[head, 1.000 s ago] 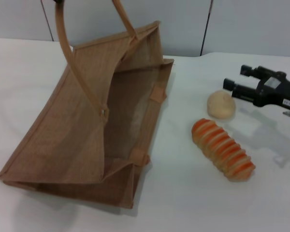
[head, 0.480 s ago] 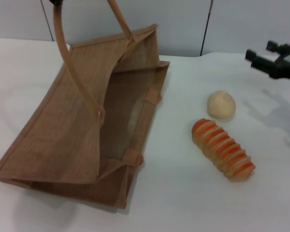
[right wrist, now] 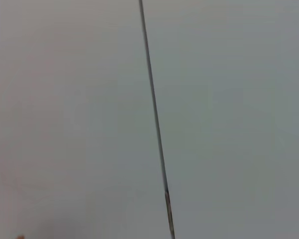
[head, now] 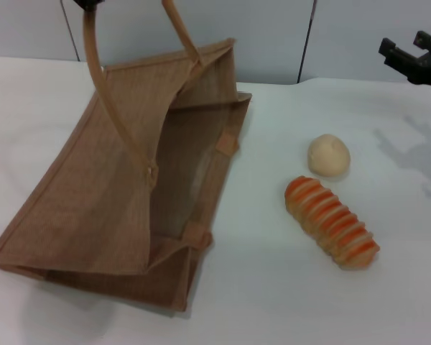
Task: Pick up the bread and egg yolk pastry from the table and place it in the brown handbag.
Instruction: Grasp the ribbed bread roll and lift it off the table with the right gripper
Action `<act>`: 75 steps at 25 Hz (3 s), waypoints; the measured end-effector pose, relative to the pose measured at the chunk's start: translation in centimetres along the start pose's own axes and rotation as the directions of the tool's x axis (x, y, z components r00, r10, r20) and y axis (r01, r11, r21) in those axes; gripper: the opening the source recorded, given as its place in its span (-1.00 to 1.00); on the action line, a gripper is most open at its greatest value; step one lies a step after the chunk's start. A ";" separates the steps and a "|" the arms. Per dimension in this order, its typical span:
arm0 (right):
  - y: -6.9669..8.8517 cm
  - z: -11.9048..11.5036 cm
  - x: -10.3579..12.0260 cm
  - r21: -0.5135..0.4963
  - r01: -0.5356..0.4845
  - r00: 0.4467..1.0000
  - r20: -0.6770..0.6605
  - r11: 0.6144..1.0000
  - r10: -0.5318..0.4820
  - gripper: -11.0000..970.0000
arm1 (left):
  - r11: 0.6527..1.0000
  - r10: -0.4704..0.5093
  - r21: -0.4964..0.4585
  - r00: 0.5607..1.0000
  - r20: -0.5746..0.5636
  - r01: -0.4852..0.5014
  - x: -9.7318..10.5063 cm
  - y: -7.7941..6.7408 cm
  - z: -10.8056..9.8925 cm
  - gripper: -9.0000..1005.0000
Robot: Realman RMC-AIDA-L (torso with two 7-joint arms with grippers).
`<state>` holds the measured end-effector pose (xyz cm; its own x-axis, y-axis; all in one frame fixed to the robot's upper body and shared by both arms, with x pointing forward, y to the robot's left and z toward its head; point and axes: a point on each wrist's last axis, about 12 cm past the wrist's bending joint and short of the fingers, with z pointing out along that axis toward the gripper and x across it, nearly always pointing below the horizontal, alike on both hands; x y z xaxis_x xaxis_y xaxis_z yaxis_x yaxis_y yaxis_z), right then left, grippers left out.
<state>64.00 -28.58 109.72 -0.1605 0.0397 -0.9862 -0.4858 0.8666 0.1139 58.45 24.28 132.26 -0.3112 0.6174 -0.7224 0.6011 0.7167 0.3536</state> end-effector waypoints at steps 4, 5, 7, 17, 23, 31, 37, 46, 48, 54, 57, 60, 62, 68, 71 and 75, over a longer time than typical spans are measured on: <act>0.4 0.3 -0.3 0.025 -0.046 0.997 0.068 0.999 0.044 0.62 | 1.000 -0.009 0.006 1.000 -0.009 0.009 0.2 0.1 0.3 -0.75; 0.4 0.3 -0.5 0.026 -0.057 0.994 0.092 0.998 0.054 0.62 | 1.000 -0.009 0.006 1.000 -0.006 0.009 0.2 0.0 0.3 -0.75; 0.5 0.1 -1.0 0.021 -0.078 0.986 0.150 0.997 0.074 0.62 | 1.000 -0.010 0.004 1.000 0.003 0.010 0.1 0.0 0.3 -0.75; 0.3 0.0 -1.3 0.032 -0.190 0.957 0.230 0.981 0.177 0.62 | 1.000 -0.006 0.002 1.000 0.014 0.006 -0.1 0.0 0.4 -0.75; 0.7 1.0 0.0 0.139 -0.108 0.986 0.141 0.984 0.088 0.62 | 1.000 -0.009 0.000 1.000 0.015 0.009 -0.1 0.1 0.3 -0.75; 0.8 1.7 0.0 0.263 0.005 1.000 0.028 0.965 -0.013 0.62 | 1.000 -0.012 0.000 1.000 0.015 0.012 0.0 0.1 0.3 -0.75; 1.1 1.5 -0.7 0.290 0.045 0.999 -0.034 0.956 -0.037 0.62 | 1.000 -0.013 0.001 1.000 0.014 0.013 0.0 0.1 0.4 -0.75; 4.2 2.9 -1.0 0.288 0.111 0.982 -0.180 0.951 -0.060 0.62 | 1.000 -0.020 0.004 1.000 0.004 0.020 0.3 0.1 0.6 -0.75; 4.7 2.8 -1.3 0.305 0.129 0.977 -0.204 0.943 -0.068 0.62 | 1.000 -0.020 0.004 1.000 0.004 0.020 0.3 0.1 0.6 -0.75; 5.7 2.4 -1.9 0.321 0.127 0.976 -0.211 0.939 -0.059 0.62 | 1.000 -0.023 0.003 1.000 0.002 0.023 0.4 0.2 0.5 -0.75; 6.2 2.5 -1.9 0.314 0.120 0.975 -0.215 0.942 -0.052 0.50 | 1.000 -0.025 0.002 1.000 0.001 0.025 0.5 0.2 0.5 -0.75; 6.5 2.5 -2.0 0.338 0.114 0.970 -0.241 0.934 -0.031 0.38 | 1.000 -0.025 0.002 1.000 0.002 0.025 0.5 0.2 0.5 -0.75; 6.8 2.5 -1.9 0.345 0.110 0.966 -0.260 0.932 -0.018 0.31 | 1.000 -0.026 -0.001 1.000 0.005 0.026 0.5 0.3 0.5 -0.75; 7.9 2.5 -1.7 0.342 0.134 0.951 -0.308 0.930 -0.023 0.31 | 0.999 -0.035 0.001 0.999 -0.002 0.035 0.8 0.4 0.8 -0.75; 8.4 2.3 -2.1 0.355 0.183 0.933 -0.355 0.917 -0.049 0.31 | 0.999 -0.035 -0.001 0.999 -0.001 0.035 0.8 0.4 0.8 -0.75; 8.7 2.2 -2.1 0.365 0.226 0.913 -0.402 0.903 -0.066 0.31 | 0.999 -0.039 0.003 0.999 0.001 0.039 0.8 0.4 1.1 -0.75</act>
<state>61.95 -20.03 112.49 -0.4602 -0.2212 -0.8598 -0.1618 0.9731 -0.1637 59.25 24.73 131.23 -0.3335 0.5888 -0.7363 0.5906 0.7392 0.3236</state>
